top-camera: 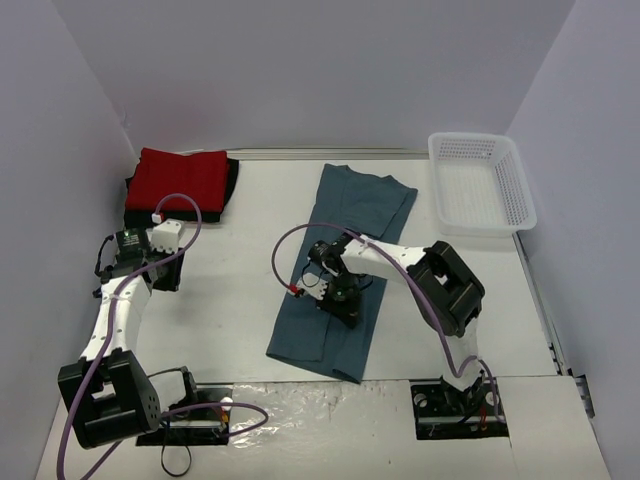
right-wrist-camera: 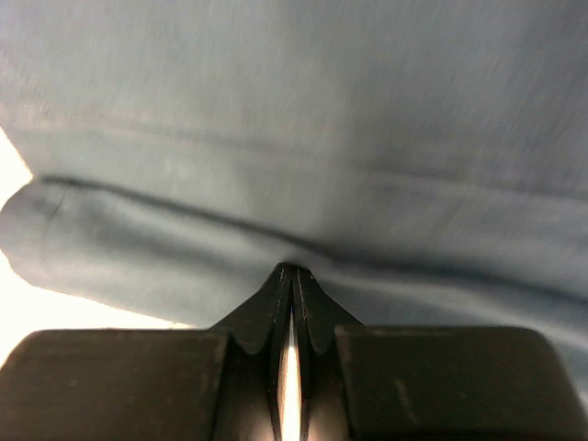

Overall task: Fold and stack the t-shirts
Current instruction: Rotate the tshirt 90 degrees

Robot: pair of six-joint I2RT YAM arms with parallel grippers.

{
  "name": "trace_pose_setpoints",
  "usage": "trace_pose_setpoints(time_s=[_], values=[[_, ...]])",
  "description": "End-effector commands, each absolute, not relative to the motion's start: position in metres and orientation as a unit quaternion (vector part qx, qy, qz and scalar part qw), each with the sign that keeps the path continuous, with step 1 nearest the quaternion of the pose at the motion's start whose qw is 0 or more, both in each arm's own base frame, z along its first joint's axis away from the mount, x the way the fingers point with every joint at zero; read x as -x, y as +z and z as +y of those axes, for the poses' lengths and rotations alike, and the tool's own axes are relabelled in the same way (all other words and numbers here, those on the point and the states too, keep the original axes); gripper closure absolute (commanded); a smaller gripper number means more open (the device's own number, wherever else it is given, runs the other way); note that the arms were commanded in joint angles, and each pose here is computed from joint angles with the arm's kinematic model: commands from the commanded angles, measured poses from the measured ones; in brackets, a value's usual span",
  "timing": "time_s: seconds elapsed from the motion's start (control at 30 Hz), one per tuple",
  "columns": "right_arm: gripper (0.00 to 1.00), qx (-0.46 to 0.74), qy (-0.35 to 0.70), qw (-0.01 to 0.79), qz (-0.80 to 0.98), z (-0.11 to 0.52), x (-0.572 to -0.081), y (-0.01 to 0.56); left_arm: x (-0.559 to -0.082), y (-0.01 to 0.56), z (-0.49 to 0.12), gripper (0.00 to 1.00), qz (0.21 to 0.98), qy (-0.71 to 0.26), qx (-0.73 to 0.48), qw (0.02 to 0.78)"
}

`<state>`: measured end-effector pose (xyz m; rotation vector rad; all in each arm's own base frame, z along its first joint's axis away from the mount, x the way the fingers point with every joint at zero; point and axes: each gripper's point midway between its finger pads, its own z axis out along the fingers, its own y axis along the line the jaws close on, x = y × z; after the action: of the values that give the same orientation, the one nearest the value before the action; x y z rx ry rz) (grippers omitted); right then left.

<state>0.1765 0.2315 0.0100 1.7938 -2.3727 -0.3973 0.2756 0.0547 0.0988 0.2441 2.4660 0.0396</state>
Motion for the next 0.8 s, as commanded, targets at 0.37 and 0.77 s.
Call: trace_pose_setpoints(time_s=[0.37, 0.77], values=[[1.0, -0.506, -0.117, -0.075, -0.851, 0.215, -0.31, 0.106, -0.281, 0.117, 0.049, 0.65, 0.932, -0.001, -0.11, 0.344], [1.0, -0.365, 0.011, -0.093, -0.926, 0.147, -0.417, 0.053, -0.282, 0.117, 0.044, 0.65, 0.931, -0.013, -0.116, 0.346]])
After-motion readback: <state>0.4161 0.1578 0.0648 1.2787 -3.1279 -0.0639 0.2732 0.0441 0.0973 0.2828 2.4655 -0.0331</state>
